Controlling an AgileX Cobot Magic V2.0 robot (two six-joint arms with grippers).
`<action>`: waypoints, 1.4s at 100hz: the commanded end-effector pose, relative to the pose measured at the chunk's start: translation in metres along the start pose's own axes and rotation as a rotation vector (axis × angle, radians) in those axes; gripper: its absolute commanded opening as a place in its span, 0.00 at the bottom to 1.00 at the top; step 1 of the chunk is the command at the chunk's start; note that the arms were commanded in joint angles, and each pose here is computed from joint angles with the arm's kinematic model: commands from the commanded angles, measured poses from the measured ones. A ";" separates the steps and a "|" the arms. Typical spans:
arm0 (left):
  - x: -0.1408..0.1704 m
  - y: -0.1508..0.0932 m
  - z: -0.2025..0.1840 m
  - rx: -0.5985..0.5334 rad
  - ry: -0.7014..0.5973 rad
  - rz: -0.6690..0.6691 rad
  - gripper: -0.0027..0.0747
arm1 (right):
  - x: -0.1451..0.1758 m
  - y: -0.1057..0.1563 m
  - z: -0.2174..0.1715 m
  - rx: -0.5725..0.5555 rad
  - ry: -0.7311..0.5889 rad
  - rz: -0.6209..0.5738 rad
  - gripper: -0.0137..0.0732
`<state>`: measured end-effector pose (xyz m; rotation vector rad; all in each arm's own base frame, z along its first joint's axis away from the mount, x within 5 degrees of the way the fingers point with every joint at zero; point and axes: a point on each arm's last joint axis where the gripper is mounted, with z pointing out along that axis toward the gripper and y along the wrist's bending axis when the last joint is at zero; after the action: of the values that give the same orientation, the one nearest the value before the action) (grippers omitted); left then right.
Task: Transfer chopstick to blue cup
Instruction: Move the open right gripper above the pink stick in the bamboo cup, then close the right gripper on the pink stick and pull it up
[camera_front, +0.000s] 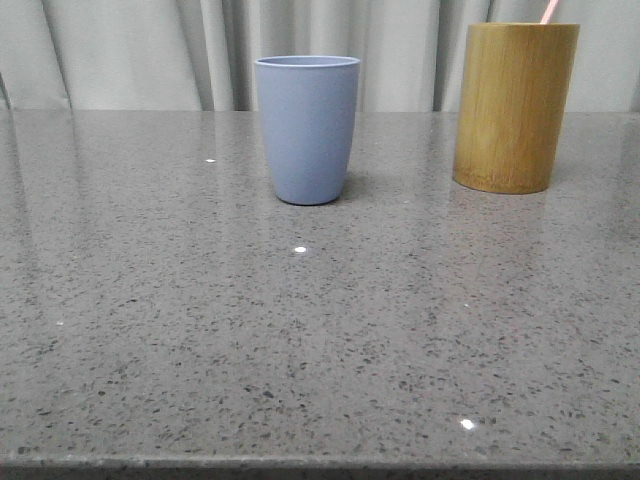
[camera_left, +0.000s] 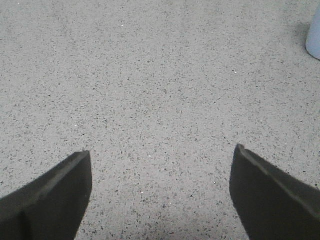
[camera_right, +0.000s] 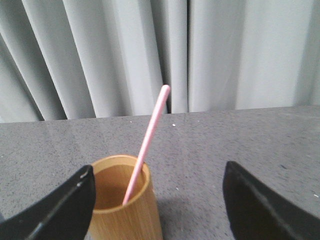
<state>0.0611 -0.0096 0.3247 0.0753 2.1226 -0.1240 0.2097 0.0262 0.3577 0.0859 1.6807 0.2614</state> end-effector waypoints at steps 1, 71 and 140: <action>-0.013 -0.001 -0.004 0.003 -0.097 -0.015 0.74 | -0.018 0.007 0.014 -0.027 -0.158 -0.003 0.78; -0.013 -0.001 -0.004 0.003 -0.097 -0.015 0.74 | -0.020 0.013 0.133 -0.019 -0.125 0.076 0.78; -0.013 -0.001 -0.004 0.003 -0.097 -0.015 0.74 | -0.017 0.013 0.136 -0.017 -0.112 0.096 0.11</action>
<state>0.0611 -0.0096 0.3247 0.0743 2.1226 -0.1242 0.3498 0.0542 0.3300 0.1708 1.7206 0.3316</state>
